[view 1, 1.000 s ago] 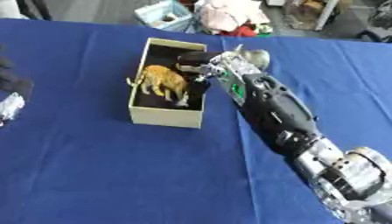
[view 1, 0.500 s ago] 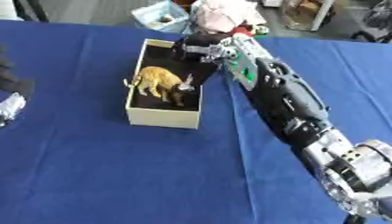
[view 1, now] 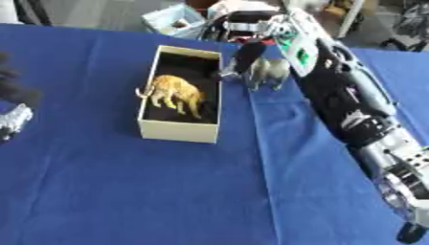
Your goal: Pick up objects on the table and place them in the box.
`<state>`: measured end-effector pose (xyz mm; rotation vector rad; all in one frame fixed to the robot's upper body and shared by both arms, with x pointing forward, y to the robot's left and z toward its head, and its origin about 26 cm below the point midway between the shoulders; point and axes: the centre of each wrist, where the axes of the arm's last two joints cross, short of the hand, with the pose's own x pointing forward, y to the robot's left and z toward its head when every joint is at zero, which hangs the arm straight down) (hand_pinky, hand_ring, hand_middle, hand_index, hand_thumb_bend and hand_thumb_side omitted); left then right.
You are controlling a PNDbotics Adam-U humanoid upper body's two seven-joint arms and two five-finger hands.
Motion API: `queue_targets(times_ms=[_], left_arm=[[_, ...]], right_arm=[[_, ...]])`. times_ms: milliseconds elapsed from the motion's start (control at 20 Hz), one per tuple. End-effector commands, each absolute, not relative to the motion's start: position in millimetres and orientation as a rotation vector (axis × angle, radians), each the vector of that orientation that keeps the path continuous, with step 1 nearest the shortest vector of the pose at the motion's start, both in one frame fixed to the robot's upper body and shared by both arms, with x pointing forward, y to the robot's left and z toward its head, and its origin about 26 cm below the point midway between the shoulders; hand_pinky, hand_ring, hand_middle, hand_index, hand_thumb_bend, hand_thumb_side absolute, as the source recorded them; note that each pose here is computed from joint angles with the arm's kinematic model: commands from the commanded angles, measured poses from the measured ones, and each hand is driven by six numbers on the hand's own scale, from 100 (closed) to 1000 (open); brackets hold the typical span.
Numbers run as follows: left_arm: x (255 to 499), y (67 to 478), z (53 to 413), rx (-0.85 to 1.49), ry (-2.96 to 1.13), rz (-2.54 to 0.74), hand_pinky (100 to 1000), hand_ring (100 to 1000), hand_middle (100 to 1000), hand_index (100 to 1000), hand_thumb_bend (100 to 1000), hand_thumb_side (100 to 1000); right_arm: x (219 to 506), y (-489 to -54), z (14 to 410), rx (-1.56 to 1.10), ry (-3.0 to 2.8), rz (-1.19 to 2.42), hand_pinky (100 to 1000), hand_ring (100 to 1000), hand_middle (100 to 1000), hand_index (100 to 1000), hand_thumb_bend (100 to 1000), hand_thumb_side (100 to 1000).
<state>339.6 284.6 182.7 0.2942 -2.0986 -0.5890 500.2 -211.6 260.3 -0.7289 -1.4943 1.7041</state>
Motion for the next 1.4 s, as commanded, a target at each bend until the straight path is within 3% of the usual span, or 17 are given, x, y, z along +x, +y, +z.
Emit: queue_targets(times_ms=[50, 1050, 1100, 1150, 1400], left_arm=[[338.5, 289.8, 193.2, 0.324, -2.121, -0.599, 536, 577, 592, 799, 407, 209], [337.8, 288.0, 199.4, 0.332, -2.144, -0.601, 537, 576, 591, 800, 412, 210], [337.8, 288.1, 199.4, 0.332, -2.143, -0.600, 537, 576, 591, 799, 413, 209], [337.8, 288.2, 199.4, 0.332, -2.143, -0.600, 537, 576, 591, 799, 412, 210], [337.9, 288.4, 199.6, 0.333, -2.144, -0.600, 538, 577, 592, 800, 410, 210]], right_arm=[[499.6, -237.5, 275.9, -0.897, -1.498, 1.590, 820, 843, 877, 926, 528, 400], [505.5, -304.6, 231.4, -0.936, -1.386, 1.179, 785, 807, 832, 890, 466, 394], [505.4, -307.0, 229.1, -0.935, -1.377, 1.168, 785, 808, 832, 891, 444, 350], [505.3, -308.8, 227.3, -0.934, -1.370, 1.159, 785, 808, 832, 891, 465, 393], [504.0, -320.4, 219.1, -0.936, -1.332, 1.118, 783, 805, 826, 886, 462, 383]])
